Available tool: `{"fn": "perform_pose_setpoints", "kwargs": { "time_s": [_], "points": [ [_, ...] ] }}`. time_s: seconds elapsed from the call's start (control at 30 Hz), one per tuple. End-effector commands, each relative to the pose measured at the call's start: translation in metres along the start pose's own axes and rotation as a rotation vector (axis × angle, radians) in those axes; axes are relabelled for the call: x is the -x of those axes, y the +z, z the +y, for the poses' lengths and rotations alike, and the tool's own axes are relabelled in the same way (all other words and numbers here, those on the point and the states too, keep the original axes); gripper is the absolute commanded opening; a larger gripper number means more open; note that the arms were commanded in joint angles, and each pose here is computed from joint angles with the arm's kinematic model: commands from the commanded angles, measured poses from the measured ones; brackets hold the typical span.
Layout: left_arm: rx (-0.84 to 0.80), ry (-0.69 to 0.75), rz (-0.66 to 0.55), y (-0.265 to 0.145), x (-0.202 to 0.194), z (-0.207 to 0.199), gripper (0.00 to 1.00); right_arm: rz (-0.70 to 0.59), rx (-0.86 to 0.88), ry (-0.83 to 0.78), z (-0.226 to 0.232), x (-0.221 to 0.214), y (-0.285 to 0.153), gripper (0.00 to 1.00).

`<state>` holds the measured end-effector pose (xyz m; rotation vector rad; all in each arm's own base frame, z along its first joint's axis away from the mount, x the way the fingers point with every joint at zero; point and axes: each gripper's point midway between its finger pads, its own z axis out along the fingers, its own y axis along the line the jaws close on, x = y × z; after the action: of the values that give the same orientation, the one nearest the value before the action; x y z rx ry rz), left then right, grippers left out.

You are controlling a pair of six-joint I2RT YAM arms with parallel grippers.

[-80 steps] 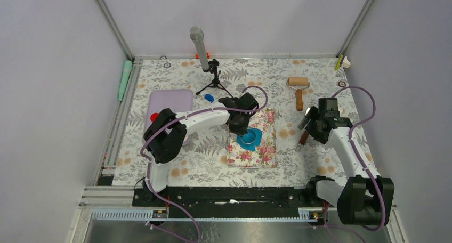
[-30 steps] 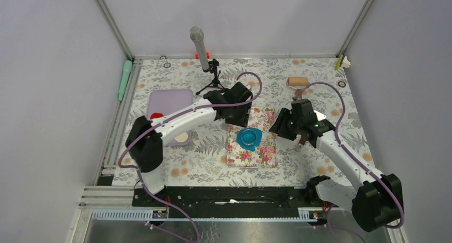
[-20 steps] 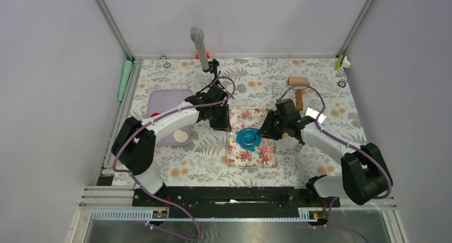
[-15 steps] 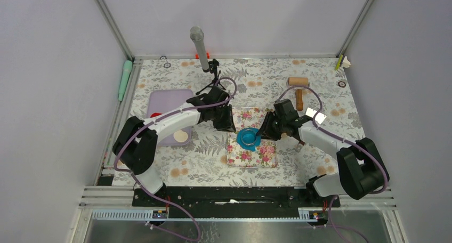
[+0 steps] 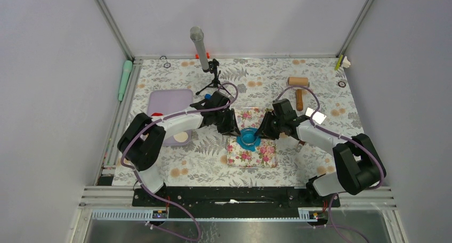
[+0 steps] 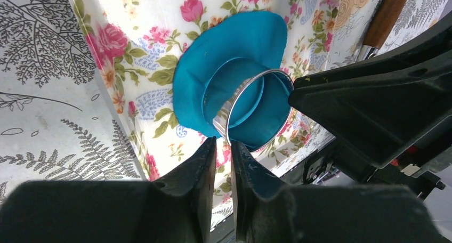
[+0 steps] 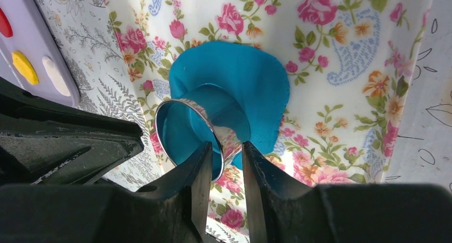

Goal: Roll out the dumpling wrappers from the dough
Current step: Press the dumpling wrapper on the work surface.

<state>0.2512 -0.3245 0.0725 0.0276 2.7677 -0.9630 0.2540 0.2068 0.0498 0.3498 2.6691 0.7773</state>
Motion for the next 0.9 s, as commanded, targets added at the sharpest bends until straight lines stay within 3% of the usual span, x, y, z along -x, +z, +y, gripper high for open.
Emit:
{"fn": "perform_pose_setpoints", "kwargs": {
  "time_s": [0.0, 0.47, 0.73, 0.87],
  "points": [
    [-0.07, 0.015, -0.023, 0.0, 0.009, -0.016, 0.19, -0.009, 0.027, -0.021, 0.009, 0.005, 0.001, 0.34],
    [-0.066, 0.004, 0.008, 0.01, 0.006, -0.012, 0.17, -0.006, 0.014, -0.024, 0.005, 0.003, 0.003, 0.27],
    [-0.017, -0.002, 0.024, 0.015, 0.004, -0.001, 0.11, 0.006, 0.002, -0.021, 0.001, -0.001, 0.004, 0.26],
    [-0.019, -0.004, 0.02, 0.015, 0.004, -0.001, 0.11, 0.009, 0.0, -0.02, -0.001, -0.002, 0.004, 0.21]
  ]
}}
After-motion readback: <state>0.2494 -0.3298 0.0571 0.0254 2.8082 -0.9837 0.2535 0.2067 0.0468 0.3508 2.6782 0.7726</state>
